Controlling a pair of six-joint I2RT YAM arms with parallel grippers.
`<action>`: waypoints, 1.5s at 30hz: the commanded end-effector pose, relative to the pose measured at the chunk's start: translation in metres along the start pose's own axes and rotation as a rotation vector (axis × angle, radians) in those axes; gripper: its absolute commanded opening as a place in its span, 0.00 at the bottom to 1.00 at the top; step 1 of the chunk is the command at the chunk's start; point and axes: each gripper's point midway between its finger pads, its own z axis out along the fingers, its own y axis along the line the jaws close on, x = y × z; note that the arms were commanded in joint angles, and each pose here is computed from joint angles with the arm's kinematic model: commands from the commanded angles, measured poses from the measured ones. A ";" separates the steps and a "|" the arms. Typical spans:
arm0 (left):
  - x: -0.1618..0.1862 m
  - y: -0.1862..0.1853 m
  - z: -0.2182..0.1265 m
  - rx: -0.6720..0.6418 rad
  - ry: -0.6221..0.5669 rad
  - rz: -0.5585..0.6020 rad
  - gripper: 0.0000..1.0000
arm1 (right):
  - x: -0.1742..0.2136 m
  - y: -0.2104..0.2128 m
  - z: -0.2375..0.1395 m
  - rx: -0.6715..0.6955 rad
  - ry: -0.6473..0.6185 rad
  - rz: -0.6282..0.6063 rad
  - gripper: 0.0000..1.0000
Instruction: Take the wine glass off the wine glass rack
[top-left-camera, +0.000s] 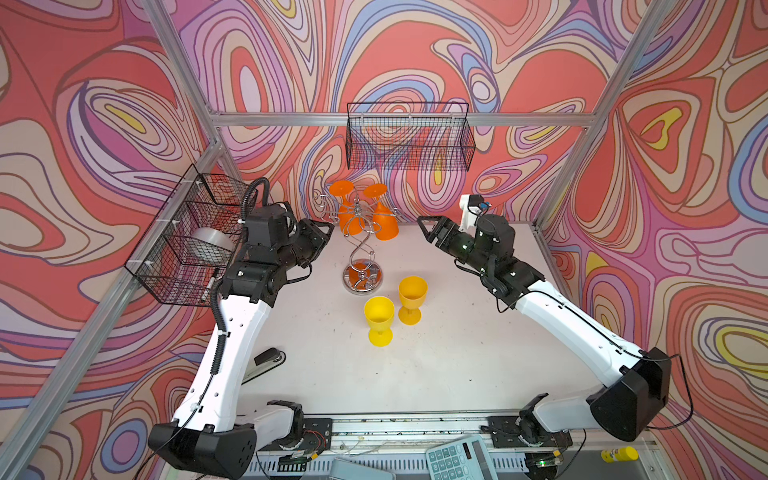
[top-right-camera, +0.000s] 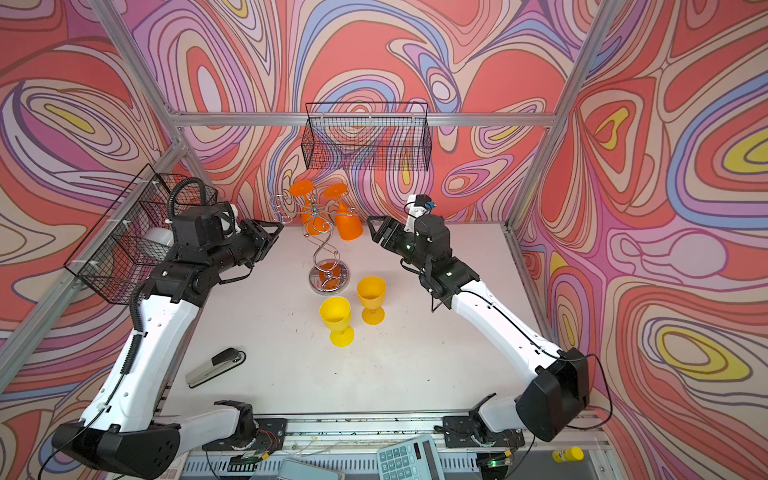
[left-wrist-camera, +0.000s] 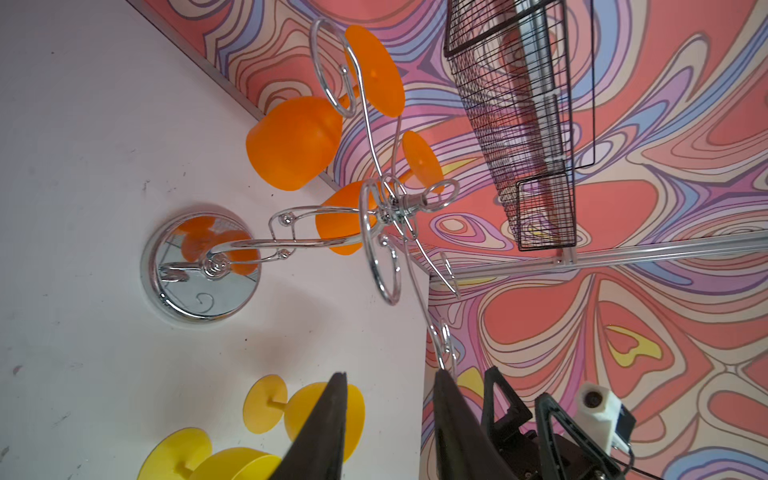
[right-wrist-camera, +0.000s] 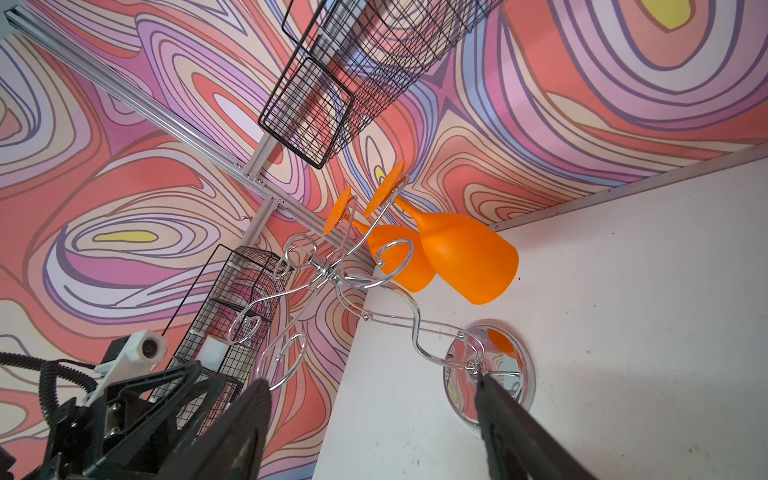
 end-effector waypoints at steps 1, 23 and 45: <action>-0.010 -0.015 -0.003 0.069 -0.035 -0.053 0.36 | -0.005 0.005 -0.007 -0.016 -0.013 -0.020 0.81; -0.029 0.005 0.022 0.025 -0.116 -0.141 0.35 | -0.003 0.013 -0.013 -0.049 0.004 -0.005 0.81; -0.036 0.014 0.029 0.013 -0.159 -0.119 0.12 | -0.005 0.013 -0.027 -0.040 -0.009 -0.037 0.80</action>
